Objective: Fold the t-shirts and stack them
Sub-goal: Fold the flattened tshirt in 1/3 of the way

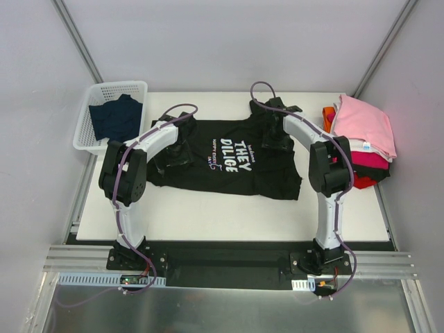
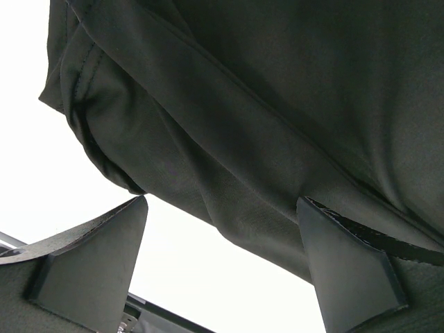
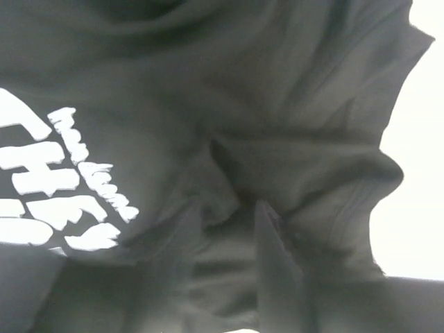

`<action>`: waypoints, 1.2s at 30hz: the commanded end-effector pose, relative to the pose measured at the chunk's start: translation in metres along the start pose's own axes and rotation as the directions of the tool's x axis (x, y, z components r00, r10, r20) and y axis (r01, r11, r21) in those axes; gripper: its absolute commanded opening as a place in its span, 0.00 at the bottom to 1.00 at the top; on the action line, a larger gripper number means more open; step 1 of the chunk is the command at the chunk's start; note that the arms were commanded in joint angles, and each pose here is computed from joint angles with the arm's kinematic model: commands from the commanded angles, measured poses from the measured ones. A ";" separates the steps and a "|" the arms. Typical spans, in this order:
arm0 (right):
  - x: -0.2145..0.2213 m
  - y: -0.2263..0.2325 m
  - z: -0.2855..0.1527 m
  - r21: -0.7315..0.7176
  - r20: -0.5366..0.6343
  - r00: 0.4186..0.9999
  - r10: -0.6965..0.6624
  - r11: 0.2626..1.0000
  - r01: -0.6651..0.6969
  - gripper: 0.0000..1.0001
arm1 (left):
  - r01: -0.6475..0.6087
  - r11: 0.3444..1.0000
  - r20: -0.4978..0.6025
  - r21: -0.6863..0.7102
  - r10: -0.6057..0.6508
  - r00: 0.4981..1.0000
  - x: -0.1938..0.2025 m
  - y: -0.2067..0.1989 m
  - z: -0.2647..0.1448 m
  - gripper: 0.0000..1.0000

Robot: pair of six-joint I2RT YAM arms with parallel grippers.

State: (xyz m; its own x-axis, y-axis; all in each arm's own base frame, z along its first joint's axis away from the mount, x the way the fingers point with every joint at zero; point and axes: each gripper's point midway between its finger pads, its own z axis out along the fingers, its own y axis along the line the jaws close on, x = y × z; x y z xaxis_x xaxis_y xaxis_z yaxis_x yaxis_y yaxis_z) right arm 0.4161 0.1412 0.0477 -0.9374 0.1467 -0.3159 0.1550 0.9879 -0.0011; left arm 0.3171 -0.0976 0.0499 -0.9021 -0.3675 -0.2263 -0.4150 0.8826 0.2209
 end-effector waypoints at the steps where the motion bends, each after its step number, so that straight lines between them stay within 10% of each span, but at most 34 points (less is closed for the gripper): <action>1: -0.022 -0.001 -0.004 -0.001 0.045 0.999 -0.002 1.000 0.002 0.75 | -0.030 0.999 0.014 0.017 0.029 0.999 -0.001 -0.004 -0.006 0.90; 4: -0.028 -0.010 -0.010 0.005 0.061 0.998 0.011 1.000 -0.011 0.96 | -0.039 0.999 0.016 0.024 0.038 0.999 -0.002 -0.005 -0.007 0.89; 19: 0.057 -0.018 -0.056 -0.065 0.031 0.997 0.066 0.996 -0.064 0.97 | -0.001 0.999 0.036 0.041 0.000 0.999 -0.001 0.000 -0.015 0.90; 29: 0.112 0.024 -0.046 -0.071 -0.031 0.998 -0.060 0.996 0.057 0.99 | 0.142 0.980 0.004 -0.140 -0.143 0.990 -0.009 0.089 0.012 0.90; 36: 0.105 0.032 -0.031 -0.056 -0.049 0.996 -0.078 0.996 0.075 0.49 | 0.141 0.984 -0.012 -0.107 -0.143 0.990 -0.018 0.074 0.017 0.90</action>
State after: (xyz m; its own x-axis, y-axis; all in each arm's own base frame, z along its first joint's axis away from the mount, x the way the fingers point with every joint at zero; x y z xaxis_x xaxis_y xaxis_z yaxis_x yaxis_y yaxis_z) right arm 0.2972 0.1840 0.0404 -0.9663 0.0648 -0.2492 0.0605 0.9979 0.0248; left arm 0.2920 -0.0132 0.0460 -0.8286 -0.5123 -0.2258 -0.5598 0.7664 0.3150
